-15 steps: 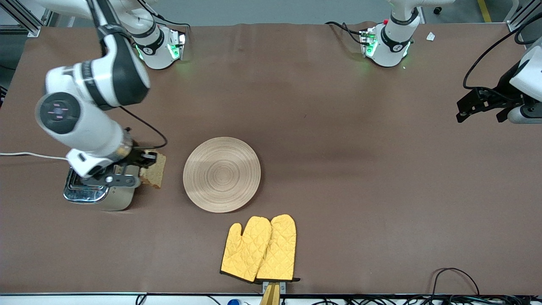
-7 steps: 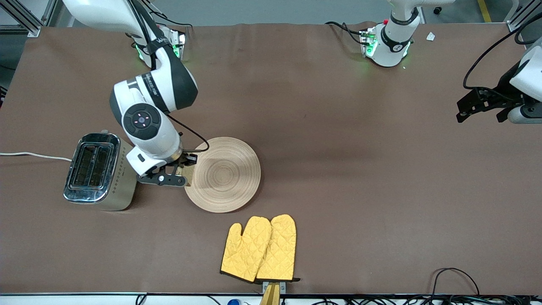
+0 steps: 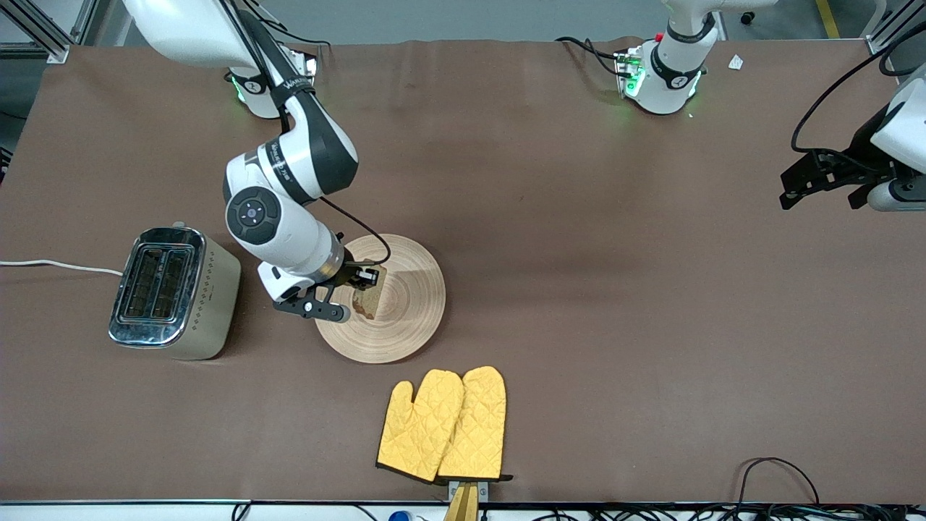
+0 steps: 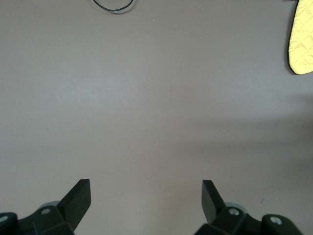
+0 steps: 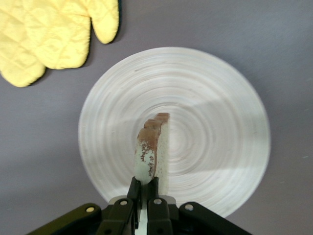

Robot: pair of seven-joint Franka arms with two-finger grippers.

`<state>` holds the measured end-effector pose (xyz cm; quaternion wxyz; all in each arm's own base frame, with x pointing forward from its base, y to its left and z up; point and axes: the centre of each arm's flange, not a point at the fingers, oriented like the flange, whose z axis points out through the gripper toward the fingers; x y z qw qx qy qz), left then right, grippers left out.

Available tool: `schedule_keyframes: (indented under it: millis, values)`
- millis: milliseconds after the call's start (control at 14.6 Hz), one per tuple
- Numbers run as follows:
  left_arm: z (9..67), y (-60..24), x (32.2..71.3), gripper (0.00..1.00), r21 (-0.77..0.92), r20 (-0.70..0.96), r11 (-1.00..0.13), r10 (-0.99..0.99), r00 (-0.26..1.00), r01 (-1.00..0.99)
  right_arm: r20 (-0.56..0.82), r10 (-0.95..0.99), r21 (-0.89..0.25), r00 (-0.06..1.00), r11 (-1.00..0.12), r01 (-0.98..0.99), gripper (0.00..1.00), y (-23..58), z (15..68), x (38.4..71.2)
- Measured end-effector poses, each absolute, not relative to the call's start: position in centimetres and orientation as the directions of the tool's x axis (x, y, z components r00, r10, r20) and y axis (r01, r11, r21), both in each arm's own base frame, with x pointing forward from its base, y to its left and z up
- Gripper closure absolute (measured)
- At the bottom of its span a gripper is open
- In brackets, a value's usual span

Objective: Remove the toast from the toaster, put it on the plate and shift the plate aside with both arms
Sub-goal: 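Lower the toast onto the plate and open the right gripper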

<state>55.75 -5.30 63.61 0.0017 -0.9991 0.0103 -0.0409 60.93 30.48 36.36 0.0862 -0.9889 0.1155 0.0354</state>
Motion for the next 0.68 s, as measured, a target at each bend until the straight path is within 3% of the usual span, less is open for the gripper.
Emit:
schedule_keyframes:
  millis: [479,685]
  values:
    - [63.6,-5.3,55.7,0.0,-0.004,0.082,-1.0,-0.021,0.996,-0.02,-0.102,-0.144,-0.183,0.984,-0.97,-0.16,0.91,30.8,33.3,60.1]
    - [63.6,-5.3,55.7,0.0,-0.004,0.082,-1.0,-0.021,0.996,-0.02,-0.131,-0.114,-0.247,0.985,-0.958,-0.144,0.91,29.1,31.4,60.5]
